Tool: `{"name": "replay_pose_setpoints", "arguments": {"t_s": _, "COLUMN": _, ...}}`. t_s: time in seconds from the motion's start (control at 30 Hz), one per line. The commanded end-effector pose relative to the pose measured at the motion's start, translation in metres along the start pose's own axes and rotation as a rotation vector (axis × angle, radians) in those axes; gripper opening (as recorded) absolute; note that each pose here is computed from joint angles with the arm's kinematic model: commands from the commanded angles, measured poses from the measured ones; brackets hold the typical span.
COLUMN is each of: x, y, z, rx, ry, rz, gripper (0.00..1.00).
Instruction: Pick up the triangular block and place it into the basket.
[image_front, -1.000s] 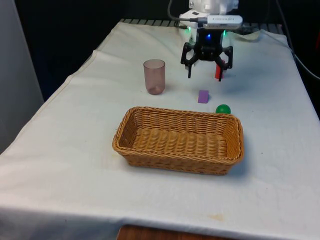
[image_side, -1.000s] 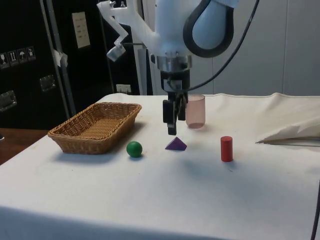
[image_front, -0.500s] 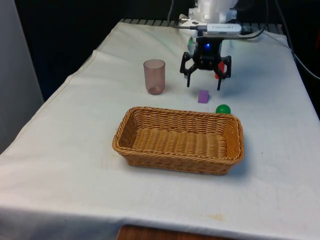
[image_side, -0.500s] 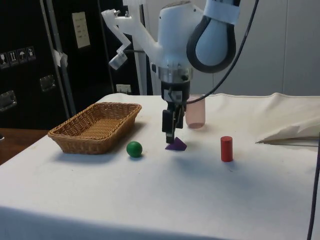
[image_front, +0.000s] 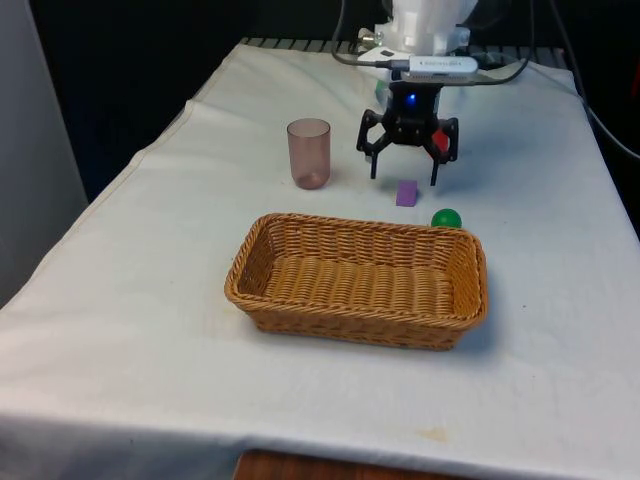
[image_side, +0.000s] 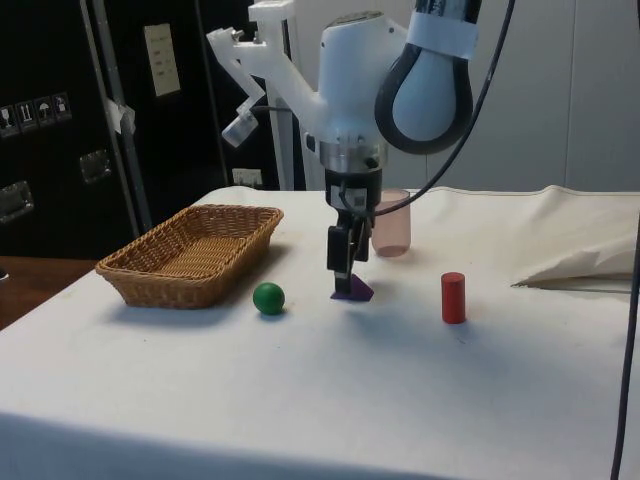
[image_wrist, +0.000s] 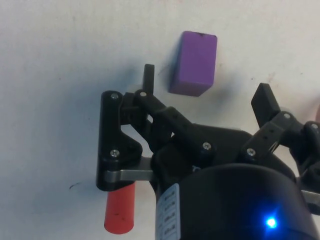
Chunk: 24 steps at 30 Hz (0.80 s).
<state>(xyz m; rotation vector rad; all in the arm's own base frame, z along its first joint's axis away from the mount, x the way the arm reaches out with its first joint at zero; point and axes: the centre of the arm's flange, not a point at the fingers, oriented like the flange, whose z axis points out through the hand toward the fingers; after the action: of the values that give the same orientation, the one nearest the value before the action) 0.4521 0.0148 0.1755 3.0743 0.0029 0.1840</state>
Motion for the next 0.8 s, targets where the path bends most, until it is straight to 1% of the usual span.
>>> {"name": "replay_pose_setpoints", "arguments": {"t_s": 0.0, "x": -0.001, "y": -0.001, "z": 0.000, "rx": 0.005, "ry": 0.006, "rz": -0.002, "gripper": 1.00}}
{"name": "replay_pose_setpoints", "arguments": {"t_s": 0.1, "x": -0.001, "y": 0.002, "z": 0.002, "rx": 0.003, "ry": 0.004, "rz": 0.001, "gripper": 1.00}}
{"name": "replay_pose_setpoints", "arguments": {"t_s": 0.13, "x": -0.001, "y": 0.002, "z": 0.001, "rx": -0.002, "ry": -0.003, "rz": 0.001, "gripper": 1.00}}
{"name": "replay_pose_setpoints", "arguments": {"t_s": 0.17, "x": -0.001, "y": 0.002, "z": 0.002, "rx": 0.002, "ry": 0.004, "rz": 0.001, "gripper": 1.00}}
{"name": "replay_pose_setpoints", "arguments": {"t_s": 0.4, "x": -0.001, "y": 0.005, "z": 0.006, "rx": -0.001, "ry": 0.000, "rz": 0.005, "gripper": 1.00}}
{"name": "replay_pose_setpoints", "arguments": {"t_s": 0.43, "x": -0.002, "y": 0.005, "z": 0.007, "rx": -0.008, "ry": -0.013, "rz": 0.006, "gripper": 1.00}}
{"name": "replay_pose_setpoints", "arguments": {"t_s": 0.47, "x": -0.002, "y": 0.004, "z": 0.008, "rx": -0.001, "ry": -0.003, "rz": 0.004, "gripper": 1.00}}
{"name": "replay_pose_setpoints", "arguments": {"t_s": 0.63, "x": -0.002, "y": 0.007, "z": 0.011, "rx": -0.004, "ry": -0.005, "rz": 0.007, "gripper": 1.00}}
{"name": "replay_pose_setpoints", "arguments": {"t_s": 0.67, "x": -0.002, "y": 0.007, "z": 0.012, "rx": -0.005, "ry": -0.004, "rz": 0.009, "gripper": 1.00}}
{"name": "replay_pose_setpoints", "arguments": {"t_s": 0.7, "x": -0.002, "y": 0.008, "z": 0.012, "rx": -0.005, "ry": -0.004, "rz": 0.009, "gripper": 0.97}}
{"name": "replay_pose_setpoints", "arguments": {"t_s": 0.73, "x": -0.002, "y": 0.009, "z": 0.012, "rx": -0.013, "ry": -0.013, "rz": 0.010, "gripper": 0.93}}
{"name": "replay_pose_setpoints", "arguments": {"t_s": 0.77, "x": -0.002, "y": 0.008, "z": 0.012, "rx": -0.006, "ry": -0.003, "rz": 0.009, "gripper": 0.93}}
